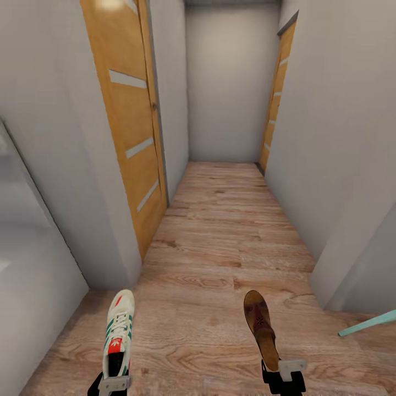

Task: Pick up the two gym shoes and the two sandals from the corridor floor and place them onto the hallstand (shoe rack) in the corridor, making sure they are on the rack and not on the floor. Arrange them so the two gym shoes are next to each other and the two sandals are next to each other.

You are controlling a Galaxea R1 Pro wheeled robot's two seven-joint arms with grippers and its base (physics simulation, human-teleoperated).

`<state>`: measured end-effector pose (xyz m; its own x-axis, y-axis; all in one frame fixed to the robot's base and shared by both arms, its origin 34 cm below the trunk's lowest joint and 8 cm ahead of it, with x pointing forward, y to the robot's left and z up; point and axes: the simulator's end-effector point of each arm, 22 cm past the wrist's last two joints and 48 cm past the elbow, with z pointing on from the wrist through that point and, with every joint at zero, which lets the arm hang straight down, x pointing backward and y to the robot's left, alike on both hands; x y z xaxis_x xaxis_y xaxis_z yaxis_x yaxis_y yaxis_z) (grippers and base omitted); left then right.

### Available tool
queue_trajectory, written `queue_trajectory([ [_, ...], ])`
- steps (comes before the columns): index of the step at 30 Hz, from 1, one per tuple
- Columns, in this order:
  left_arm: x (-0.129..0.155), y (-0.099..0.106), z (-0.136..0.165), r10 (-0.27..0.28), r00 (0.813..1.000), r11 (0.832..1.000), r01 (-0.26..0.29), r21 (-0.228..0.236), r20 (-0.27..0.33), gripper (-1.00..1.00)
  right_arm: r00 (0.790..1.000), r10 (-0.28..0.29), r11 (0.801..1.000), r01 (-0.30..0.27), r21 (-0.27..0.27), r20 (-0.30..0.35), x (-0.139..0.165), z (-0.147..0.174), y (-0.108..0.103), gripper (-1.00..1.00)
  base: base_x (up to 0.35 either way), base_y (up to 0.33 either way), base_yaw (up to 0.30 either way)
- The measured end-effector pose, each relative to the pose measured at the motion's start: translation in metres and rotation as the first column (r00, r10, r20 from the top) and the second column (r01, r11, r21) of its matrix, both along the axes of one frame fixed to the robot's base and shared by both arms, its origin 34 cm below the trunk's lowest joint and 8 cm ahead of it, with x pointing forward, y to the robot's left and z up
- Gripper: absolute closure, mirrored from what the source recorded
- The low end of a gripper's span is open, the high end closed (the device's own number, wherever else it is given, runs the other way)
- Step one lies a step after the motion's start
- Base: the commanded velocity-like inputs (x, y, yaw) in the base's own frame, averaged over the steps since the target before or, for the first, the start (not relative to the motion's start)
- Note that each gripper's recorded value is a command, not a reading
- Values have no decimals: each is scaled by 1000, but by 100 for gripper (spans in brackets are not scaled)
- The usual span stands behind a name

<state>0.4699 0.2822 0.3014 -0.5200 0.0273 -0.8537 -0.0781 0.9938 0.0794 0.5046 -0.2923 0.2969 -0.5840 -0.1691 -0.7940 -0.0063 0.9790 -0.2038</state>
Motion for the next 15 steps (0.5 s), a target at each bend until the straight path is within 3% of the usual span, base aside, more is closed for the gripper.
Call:
queue_trajectory([
  [7,0,0,0,3,1000,1000,-3,-1,0,100,1000,0,1000,0,0,0,0,0,0,100,-304,-176,277],
  [15,0,1,0,8,1000,1000,-8,-2,0,100,1000,0,1000,0,0,-1,0,0,0,100,-326,-36,277],
])
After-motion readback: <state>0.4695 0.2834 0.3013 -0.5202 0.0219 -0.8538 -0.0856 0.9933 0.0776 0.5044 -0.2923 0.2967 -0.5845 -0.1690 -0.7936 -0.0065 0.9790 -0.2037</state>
